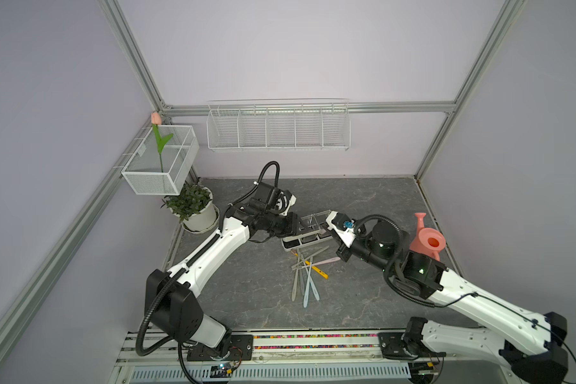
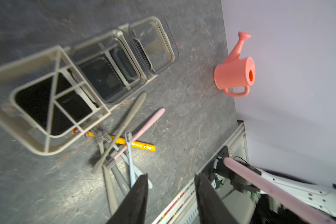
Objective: Place the toothbrush into the toothbrush holder
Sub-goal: Pick up the toothbrush from the center of the board, then place the toothbrush in the toothbrush holder, then pick up the toothbrush from the center of the board.
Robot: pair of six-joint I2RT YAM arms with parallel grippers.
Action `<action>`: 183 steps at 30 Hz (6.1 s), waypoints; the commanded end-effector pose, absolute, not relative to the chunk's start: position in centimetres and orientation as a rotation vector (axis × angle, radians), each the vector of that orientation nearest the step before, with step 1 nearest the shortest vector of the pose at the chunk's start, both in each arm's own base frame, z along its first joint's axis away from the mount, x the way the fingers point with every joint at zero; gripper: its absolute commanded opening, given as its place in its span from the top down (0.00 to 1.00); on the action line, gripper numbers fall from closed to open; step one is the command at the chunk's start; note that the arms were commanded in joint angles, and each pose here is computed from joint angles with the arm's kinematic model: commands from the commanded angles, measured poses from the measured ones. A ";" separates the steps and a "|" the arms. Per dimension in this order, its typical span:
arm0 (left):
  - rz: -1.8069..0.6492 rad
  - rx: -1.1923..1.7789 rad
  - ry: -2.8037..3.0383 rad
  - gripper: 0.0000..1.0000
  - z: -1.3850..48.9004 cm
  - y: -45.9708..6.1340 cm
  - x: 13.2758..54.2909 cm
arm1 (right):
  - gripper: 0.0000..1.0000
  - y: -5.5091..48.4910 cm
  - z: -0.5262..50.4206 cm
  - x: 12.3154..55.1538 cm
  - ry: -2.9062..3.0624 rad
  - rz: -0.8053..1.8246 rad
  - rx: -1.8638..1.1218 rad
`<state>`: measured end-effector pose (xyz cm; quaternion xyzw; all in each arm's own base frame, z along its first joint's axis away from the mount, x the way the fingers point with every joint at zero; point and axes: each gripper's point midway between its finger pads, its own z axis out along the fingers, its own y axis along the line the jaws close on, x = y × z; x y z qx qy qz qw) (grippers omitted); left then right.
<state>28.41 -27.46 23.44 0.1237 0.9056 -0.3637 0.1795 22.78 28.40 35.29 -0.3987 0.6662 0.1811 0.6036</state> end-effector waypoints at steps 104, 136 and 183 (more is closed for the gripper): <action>-0.439 0.168 1.745 0.45 24.4 -13.6 25.6 | 0.93 42.0 13.9 40.4 2.022 0.418 -0.825; -0.468 0.159 1.732 0.36 24.7 -13.6 25.2 | 0.51 40.4 19.2 39.7 1.892 0.395 -0.783; -0.574 0.122 1.775 0.34 26.2 -14.9 25.5 | 0.47 30.3 10.7 26.1 2.267 0.529 -0.649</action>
